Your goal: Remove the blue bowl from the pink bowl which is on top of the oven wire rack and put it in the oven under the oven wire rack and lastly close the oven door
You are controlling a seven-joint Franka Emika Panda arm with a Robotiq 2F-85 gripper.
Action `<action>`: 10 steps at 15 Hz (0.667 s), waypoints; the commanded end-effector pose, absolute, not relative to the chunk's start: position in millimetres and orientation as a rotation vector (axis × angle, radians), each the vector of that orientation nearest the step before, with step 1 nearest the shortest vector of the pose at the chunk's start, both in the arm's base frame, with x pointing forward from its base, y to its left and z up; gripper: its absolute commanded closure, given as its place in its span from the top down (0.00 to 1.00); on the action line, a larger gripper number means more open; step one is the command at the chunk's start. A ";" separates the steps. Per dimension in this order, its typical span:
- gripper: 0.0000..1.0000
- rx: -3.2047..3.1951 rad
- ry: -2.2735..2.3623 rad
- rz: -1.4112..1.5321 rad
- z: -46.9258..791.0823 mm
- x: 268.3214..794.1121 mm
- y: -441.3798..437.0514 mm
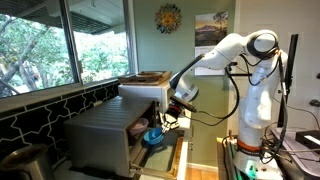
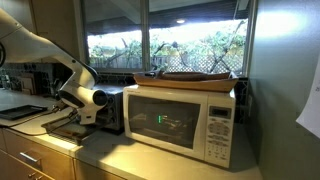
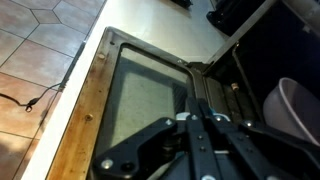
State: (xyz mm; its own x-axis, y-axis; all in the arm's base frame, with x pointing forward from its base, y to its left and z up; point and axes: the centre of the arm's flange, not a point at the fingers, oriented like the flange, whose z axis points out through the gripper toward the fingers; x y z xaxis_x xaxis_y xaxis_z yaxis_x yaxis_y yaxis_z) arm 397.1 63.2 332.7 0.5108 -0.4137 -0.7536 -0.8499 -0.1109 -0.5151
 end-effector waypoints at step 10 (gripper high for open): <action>0.01 -1.729 0.988 0.526 335.9 396.9 76.8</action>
